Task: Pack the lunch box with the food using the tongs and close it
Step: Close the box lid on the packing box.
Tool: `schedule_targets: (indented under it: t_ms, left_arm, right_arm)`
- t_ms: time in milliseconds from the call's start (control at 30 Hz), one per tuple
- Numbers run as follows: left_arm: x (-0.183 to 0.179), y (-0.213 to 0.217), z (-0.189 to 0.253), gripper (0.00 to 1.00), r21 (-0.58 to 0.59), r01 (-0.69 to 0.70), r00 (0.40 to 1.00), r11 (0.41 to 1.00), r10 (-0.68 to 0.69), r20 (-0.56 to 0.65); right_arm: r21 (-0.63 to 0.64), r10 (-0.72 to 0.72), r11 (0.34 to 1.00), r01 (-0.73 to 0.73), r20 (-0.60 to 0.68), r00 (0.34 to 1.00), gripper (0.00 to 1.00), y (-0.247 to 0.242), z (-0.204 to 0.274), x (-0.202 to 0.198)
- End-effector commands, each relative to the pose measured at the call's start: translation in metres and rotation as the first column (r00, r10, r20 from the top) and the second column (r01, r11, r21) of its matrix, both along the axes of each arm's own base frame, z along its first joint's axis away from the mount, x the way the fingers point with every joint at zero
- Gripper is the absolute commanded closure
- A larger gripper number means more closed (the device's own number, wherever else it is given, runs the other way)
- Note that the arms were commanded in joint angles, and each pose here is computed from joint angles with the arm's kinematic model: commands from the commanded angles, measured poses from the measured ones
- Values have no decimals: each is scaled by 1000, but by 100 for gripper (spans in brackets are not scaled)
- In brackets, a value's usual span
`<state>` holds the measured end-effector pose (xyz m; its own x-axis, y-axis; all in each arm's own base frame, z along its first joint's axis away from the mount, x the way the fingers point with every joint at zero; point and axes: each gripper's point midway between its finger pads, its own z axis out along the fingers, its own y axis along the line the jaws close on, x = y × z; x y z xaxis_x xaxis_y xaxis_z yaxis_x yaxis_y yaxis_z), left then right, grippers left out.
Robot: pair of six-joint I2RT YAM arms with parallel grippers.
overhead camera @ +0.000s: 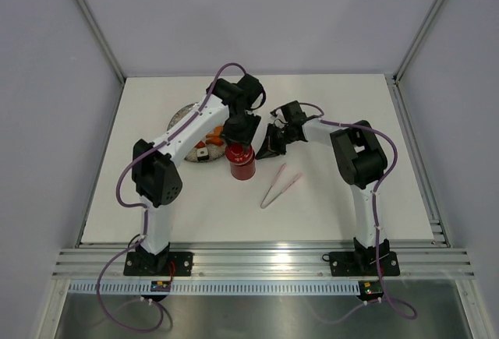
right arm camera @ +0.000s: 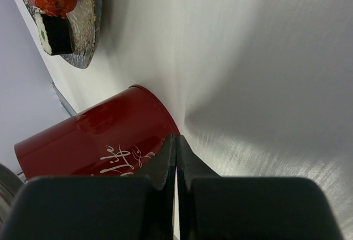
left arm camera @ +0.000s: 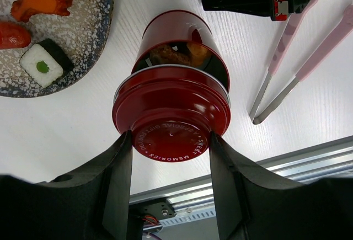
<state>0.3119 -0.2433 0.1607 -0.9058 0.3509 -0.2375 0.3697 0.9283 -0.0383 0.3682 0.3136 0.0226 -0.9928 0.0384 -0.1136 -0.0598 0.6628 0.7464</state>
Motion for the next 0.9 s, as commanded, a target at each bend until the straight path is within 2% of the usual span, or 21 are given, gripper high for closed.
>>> schedule_targets:
  t_ms: [0,467,867]
  left_arm:
    - [4,-5,3,100,-8,26,1000,1000,-26,16]
    - [16,-17,-13,100,-14,42,999,999,-42,-1]
    - [12,-24,-20,100,-41,56,998,998,-58,-39]
  right_arm:
    - [-1,5,1000,-5,68,998,100,-2,21,3]
    - [0,0,1000,0,65,998,100,-2,20,0]
    - [10,0,1000,-1,63,998,100,-2,20,-1]
